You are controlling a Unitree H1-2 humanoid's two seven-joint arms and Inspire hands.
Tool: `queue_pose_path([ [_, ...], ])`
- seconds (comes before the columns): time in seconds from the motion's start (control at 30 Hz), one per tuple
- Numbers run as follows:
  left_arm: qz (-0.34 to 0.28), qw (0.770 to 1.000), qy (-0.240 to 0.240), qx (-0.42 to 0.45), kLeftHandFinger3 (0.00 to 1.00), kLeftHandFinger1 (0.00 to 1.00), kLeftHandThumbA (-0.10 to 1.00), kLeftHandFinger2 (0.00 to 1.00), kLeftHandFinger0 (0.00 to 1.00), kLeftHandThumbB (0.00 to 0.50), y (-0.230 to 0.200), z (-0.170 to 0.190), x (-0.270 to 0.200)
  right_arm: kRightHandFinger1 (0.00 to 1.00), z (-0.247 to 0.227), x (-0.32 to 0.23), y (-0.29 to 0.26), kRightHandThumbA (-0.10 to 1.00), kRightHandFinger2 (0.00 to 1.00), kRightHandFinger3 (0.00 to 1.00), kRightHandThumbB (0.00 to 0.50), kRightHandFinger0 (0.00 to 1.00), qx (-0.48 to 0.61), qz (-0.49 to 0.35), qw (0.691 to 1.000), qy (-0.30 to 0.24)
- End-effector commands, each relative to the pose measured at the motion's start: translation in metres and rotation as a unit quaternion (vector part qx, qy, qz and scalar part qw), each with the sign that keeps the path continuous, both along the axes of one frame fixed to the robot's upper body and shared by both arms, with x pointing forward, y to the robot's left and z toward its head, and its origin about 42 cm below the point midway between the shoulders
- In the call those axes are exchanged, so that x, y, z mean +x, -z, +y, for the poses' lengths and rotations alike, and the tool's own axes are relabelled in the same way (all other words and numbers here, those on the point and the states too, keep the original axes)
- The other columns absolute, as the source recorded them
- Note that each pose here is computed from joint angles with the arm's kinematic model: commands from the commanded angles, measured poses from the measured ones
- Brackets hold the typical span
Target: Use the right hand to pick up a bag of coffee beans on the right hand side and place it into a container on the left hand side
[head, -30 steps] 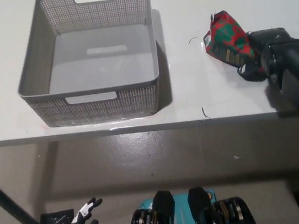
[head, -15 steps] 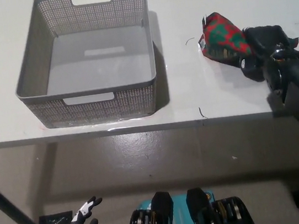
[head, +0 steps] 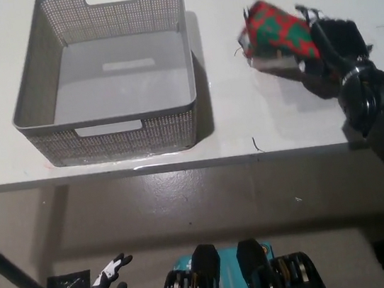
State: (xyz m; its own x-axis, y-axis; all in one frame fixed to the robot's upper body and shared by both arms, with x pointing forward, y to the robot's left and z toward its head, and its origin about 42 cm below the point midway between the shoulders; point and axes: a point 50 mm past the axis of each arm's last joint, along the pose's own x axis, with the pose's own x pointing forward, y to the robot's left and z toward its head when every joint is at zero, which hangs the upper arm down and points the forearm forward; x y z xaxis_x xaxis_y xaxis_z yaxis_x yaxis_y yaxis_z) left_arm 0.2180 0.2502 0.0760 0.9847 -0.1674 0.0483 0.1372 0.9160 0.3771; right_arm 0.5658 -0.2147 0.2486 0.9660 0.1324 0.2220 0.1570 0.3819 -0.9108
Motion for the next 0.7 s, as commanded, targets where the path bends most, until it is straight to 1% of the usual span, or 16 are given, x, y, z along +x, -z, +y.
queue_pose_path([
  [0.0,-0.026,1.0,0.015,0.006,1.0,1.0,1.0,1.0,1.0,0.381,-0.009,0.004,0.003,0.46,0.023,0.012,-0.138,-0.1,0.83,0.91,0.142,0.0,0.074,-0.193,0.976,-0.068],
  [0.03,-0.027,0.999,0.016,0.007,1.0,1.0,1.0,1.0,1.0,0.384,-0.008,0.004,0.003,0.49,0.026,0.009,-0.153,-0.1,0.85,0.96,0.127,0.0,0.079,-0.198,0.974,-0.073],
  [0.07,-0.028,0.999,0.016,0.008,1.0,1.0,1.0,1.0,1.0,0.384,-0.008,0.004,0.003,0.49,0.028,0.007,-0.163,-0.1,0.85,0.97,0.155,0.02,0.082,-0.206,0.972,-0.076],
  [0.1,-0.028,0.999,0.017,0.009,1.0,1.0,1.0,1.0,1.0,0.384,-0.008,0.004,0.003,0.49,0.03,0.005,-0.171,-0.1,0.85,0.97,0.16,0.04,0.086,-0.213,0.97,-0.078],
  [0.17,-0.026,0.999,0.016,0.009,1.0,1.0,1.0,1.0,1.0,0.391,-0.007,0.004,0.002,0.49,0.037,-0.002,-0.191,-0.1,0.86,0.97,0.177,0.01,0.109,-0.228,0.963,-0.092],
  [0.2,-0.025,1.0,0.016,0.009,1.0,1.0,1.0,1.0,1.0,0.394,-0.008,0.003,0.002,0.5,0.045,-0.007,-0.205,-0.1,0.87,0.96,0.163,0.01,0.12,-0.232,0.96,-0.1],
  [0.23,-0.022,1.0,0.016,0.009,1.0,1.0,1.0,1.0,1.0,0.4,-0.006,0.002,0.0,0.51,0.048,-0.01,-0.208,-0.1,0.87,0.95,0.184,0.02,0.118,-0.238,0.958,-0.108],
  [0.37,-0.022,1.0,0.019,0.013,1.0,1.0,1.0,1.0,1.0,0.405,-0.007,0.002,0.001,0.44,0.075,-0.023,-0.228,-0.1,0.78,0.93,0.175,0.0,0.112,-0.269,0.946,-0.138],
  [0.4,-0.021,1.0,0.02,0.012,1.0,1.0,1.0,1.0,1.0,0.415,-0.007,0.001,0.001,0.43,0.082,-0.025,-0.233,-0.1,0.79,0.95,0.157,0.0,0.11,-0.271,0.944,-0.15],
  [0.43,-0.021,0.999,0.022,0.012,1.0,1.0,1.0,1.0,1.0,0.413,-0.008,0.001,0.003,0.43,0.09,-0.026,-0.239,-0.1,0.78,0.96,0.159,0.0,0.108,-0.274,0.943,-0.158],
  [0.47,-0.019,0.999,0.023,0.009,1.0,1.0,1.0,1.0,1.0,0.404,-0.007,0.001,0.002,0.44,0.097,-0.028,-0.242,-0.1,0.79,0.97,0.177,0.0,0.105,-0.275,0.942,-0.161],
  [0.5,-0.017,1.0,0.024,0.008,1.0,1.0,1.0,1.0,1.0,0.409,-0.006,0.001,0.002,0.46,0.105,-0.03,-0.246,-0.1,0.82,0.93,0.199,0.04,0.104,-0.274,0.942,-0.164],
  [0.57,-0.017,0.999,0.025,0.01,1.0,1.0,1.0,1.0,1.0,0.405,-0.005,0.0,0.002,0.43,0.119,-0.033,-0.251,-0.1,0.81,0.89,0.196,0.0,0.114,-0.266,0.942,-0.172],
  [0.6,-0.015,0.999,0.026,0.015,1.0,1.0,1.0,1.0,1.0,0.404,-0.006,-0.001,0.002,0.41,0.126,-0.033,-0.253,-0.1,0.79,0.88,0.204,0.0,0.122,-0.264,0.94,-0.177],
  [0.63,-0.015,0.999,0.026,0.018,1.0,1.0,1.0,1.0,1.0,0.408,-0.007,-0.002,0.002,0.39,0.136,-0.034,-0.255,-0.1,0.77,0.88,0.205,0.0,0.127,-0.267,0.936,-0.19],
  [0.67,-0.015,0.999,0.027,0.019,1.0,1.0,1.0,1.0,1.0,0.413,-0.007,-0.002,0.002,0.38,0.144,-0.035,-0.257,-0.1,0.76,0.91,0.188,0.0,0.132,-0.261,0.937,-0.19],
])
